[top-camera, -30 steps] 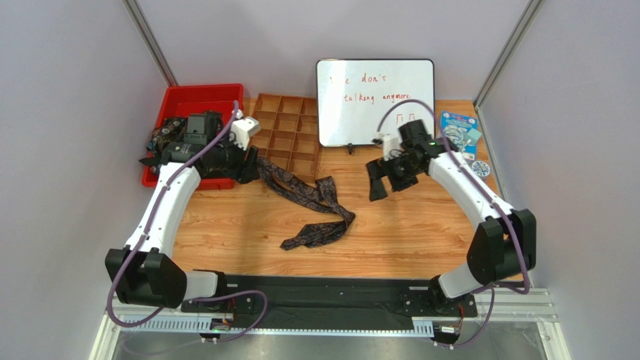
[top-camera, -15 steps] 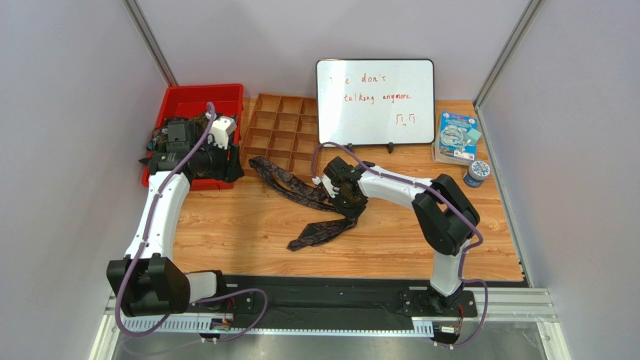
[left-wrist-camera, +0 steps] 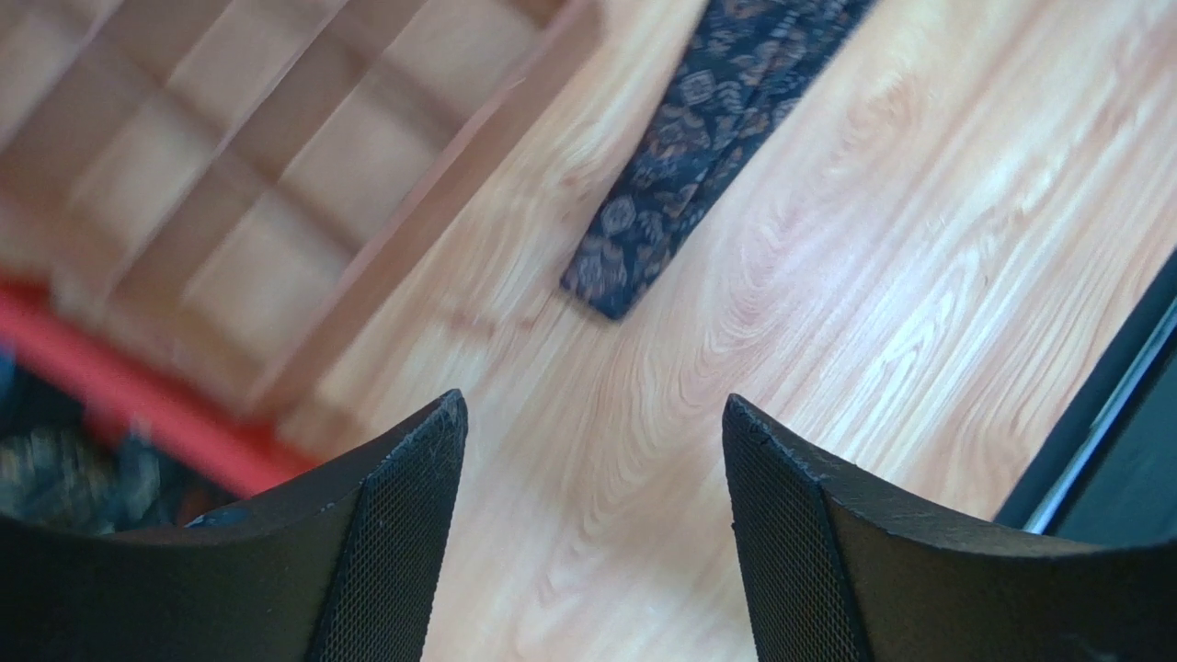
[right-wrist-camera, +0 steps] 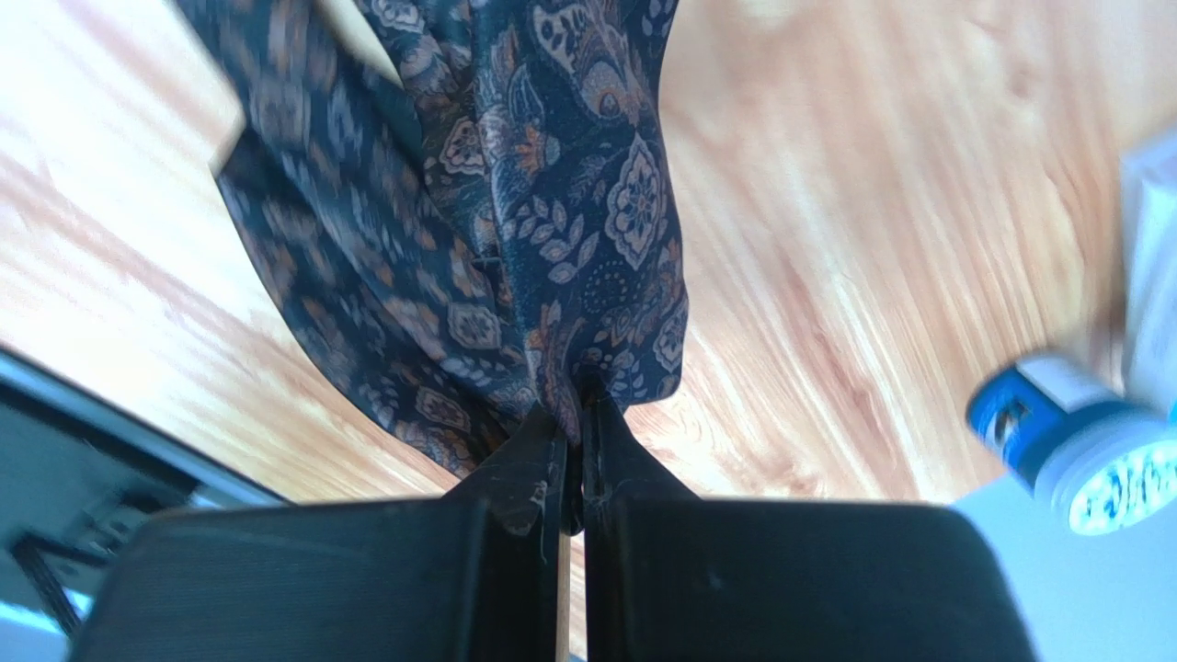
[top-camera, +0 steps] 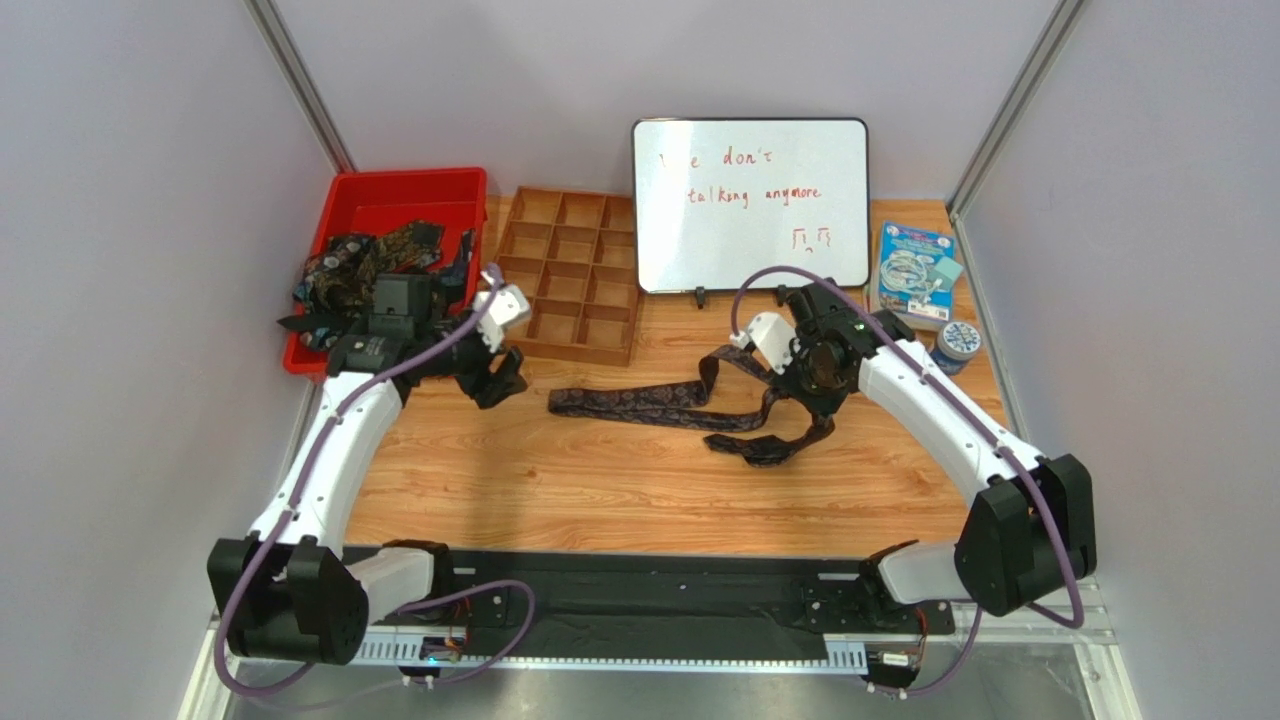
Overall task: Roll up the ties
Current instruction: Flatten out the tie at the center of the board.
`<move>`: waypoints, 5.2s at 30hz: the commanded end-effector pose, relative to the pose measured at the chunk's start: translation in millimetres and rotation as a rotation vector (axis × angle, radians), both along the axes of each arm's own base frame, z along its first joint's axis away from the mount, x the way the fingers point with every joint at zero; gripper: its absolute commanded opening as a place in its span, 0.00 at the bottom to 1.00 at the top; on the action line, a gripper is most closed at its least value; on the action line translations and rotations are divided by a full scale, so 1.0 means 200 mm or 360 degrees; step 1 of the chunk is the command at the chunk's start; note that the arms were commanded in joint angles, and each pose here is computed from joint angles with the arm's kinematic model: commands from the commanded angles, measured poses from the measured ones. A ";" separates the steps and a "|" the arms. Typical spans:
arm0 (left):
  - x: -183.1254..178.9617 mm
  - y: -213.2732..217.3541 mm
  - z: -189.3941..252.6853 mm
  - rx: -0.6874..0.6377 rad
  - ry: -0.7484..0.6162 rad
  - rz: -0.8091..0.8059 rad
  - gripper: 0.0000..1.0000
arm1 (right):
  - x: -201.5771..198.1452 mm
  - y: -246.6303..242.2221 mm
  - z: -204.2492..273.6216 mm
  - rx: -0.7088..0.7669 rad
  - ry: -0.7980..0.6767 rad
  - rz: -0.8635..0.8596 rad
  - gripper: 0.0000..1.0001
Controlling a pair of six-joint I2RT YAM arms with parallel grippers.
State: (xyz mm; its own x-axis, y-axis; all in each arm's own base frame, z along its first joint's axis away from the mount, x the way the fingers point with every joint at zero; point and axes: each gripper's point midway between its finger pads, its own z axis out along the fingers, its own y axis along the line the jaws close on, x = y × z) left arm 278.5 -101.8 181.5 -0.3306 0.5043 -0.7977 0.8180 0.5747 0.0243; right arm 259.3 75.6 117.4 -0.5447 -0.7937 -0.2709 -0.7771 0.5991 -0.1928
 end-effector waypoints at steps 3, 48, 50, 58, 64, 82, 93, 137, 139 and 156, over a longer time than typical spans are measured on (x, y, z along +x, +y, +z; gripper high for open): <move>0.07 -0.26 -0.08 0.0220 -0.0445 -0.0724 0.75 | -0.09 -0.11 -0.13 -0.0105 0.0212 0.0261 0.00; 0.25 -0.49 -0.67 0.0822 -0.0247 -0.1013 0.00 | 0.12 -0.27 0.04 -0.0129 -0.0026 0.0191 0.00; 0.19 -0.50 -0.52 0.0744 -0.0183 -0.0987 0.00 | 0.11 -0.31 0.08 -0.0142 -0.0043 0.0195 0.00; -0.32 -0.38 -0.13 0.0483 0.0037 -0.0958 0.00 | -0.38 -0.48 0.14 -0.0170 0.0131 0.0392 0.00; -0.78 -0.18 -0.18 0.0497 0.0451 -0.1135 0.00 | -0.71 -0.49 0.07 -0.0255 0.0205 0.1031 0.00; -0.22 -0.14 -0.58 0.0559 0.1220 -0.0768 0.00 | 0.11 -0.26 -0.28 -0.0025 0.0779 0.0621 0.31; -0.11 -0.08 -0.46 0.0471 0.0966 -0.0559 0.53 | 0.11 -0.58 0.02 0.0228 0.0667 -0.0161 0.91; -0.03 -0.08 -0.56 0.0632 0.0637 -0.0444 0.61 | -0.06 -0.49 -0.02 0.0284 0.0691 -0.0531 0.51; -0.05 -0.07 -0.56 0.0646 0.0637 -0.0454 0.62 | -0.09 -0.44 -0.05 0.0291 0.0711 -0.0519 0.50; -0.11 -0.07 -0.58 0.0636 0.0645 -0.0505 0.58 | 0.12 -0.50 -0.21 -0.0205 0.0632 -0.0231 0.00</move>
